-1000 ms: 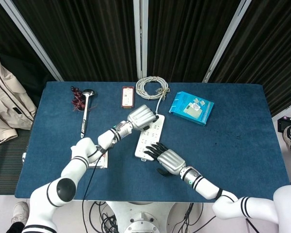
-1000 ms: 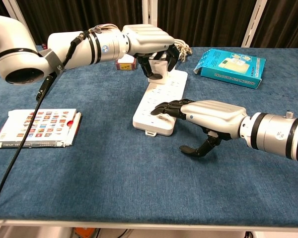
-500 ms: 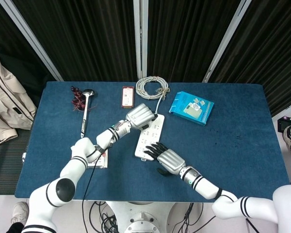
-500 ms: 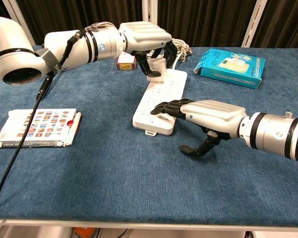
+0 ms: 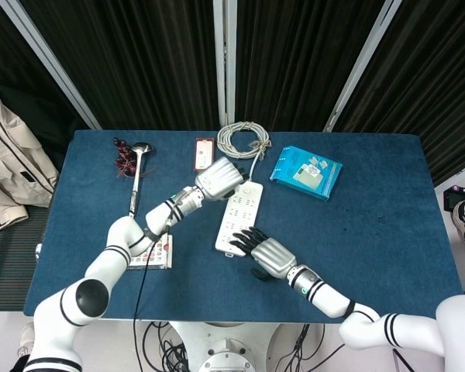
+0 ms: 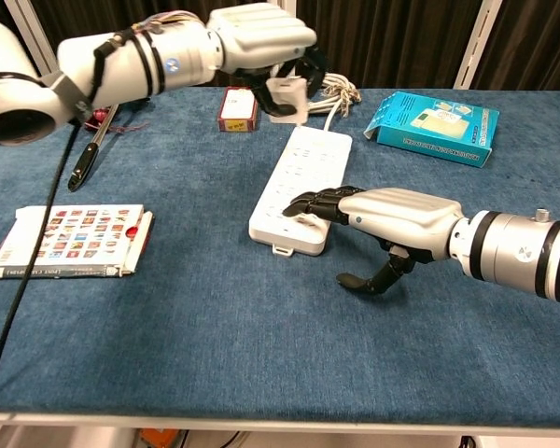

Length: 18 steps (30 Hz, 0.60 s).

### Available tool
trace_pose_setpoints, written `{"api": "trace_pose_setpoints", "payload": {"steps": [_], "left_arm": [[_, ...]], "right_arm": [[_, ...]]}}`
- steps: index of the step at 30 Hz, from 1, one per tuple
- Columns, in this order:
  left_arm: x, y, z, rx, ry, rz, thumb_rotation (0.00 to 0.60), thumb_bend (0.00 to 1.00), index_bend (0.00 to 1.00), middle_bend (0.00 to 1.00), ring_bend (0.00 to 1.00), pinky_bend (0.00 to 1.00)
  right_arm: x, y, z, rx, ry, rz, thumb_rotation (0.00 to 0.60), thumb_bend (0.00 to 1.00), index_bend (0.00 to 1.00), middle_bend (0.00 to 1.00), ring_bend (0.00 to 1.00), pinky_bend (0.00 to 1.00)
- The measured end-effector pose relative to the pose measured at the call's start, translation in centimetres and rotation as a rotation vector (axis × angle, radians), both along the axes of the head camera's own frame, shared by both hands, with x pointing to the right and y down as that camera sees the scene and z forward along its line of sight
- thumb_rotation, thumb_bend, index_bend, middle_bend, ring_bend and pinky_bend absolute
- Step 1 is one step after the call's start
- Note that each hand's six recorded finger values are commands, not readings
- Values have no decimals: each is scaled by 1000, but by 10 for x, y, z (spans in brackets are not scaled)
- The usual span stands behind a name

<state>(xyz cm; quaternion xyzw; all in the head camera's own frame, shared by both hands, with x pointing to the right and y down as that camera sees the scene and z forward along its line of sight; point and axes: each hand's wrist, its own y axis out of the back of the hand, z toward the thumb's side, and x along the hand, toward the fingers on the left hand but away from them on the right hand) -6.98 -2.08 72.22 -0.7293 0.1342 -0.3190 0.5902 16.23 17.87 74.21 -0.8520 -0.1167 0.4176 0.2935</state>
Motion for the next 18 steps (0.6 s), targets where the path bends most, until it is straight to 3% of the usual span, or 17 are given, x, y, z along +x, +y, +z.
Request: {"api": "trace_pose_setpoints", "payload": {"steps": [2,5,7,9,12,18], "left_arm": [[-14,0,3,-5,-18,-19,600,429,535,630,574,747],[-30,2,10,-27,-55,-45,600,427,388,500,411,518],[-39,6,16,-53,-77,-68,600,370,252,368,266,339],[-45,12,19,-87,-79,-95,600,297,172,284,189,271],[-53,20,18,-134,-61,-136,600,213,103,220,127,232],[-87,30,-6,-159,17,-257,600,158,89,213,122,209]], "right_arm": [[1,-2,-4,16,-10,6,600,371,0,50,0,0],[3,-6,-13,43,-28,17,600,367,0,50,0,0],[5,-9,-20,61,-41,25,600,351,0,50,0,0],[8,-11,-26,77,-50,32,600,330,0,49,0,0],[15,-16,-39,112,-60,44,600,320,0,49,0,0],[45,-31,-74,217,-58,89,600,308,0,50,0,0]]}}
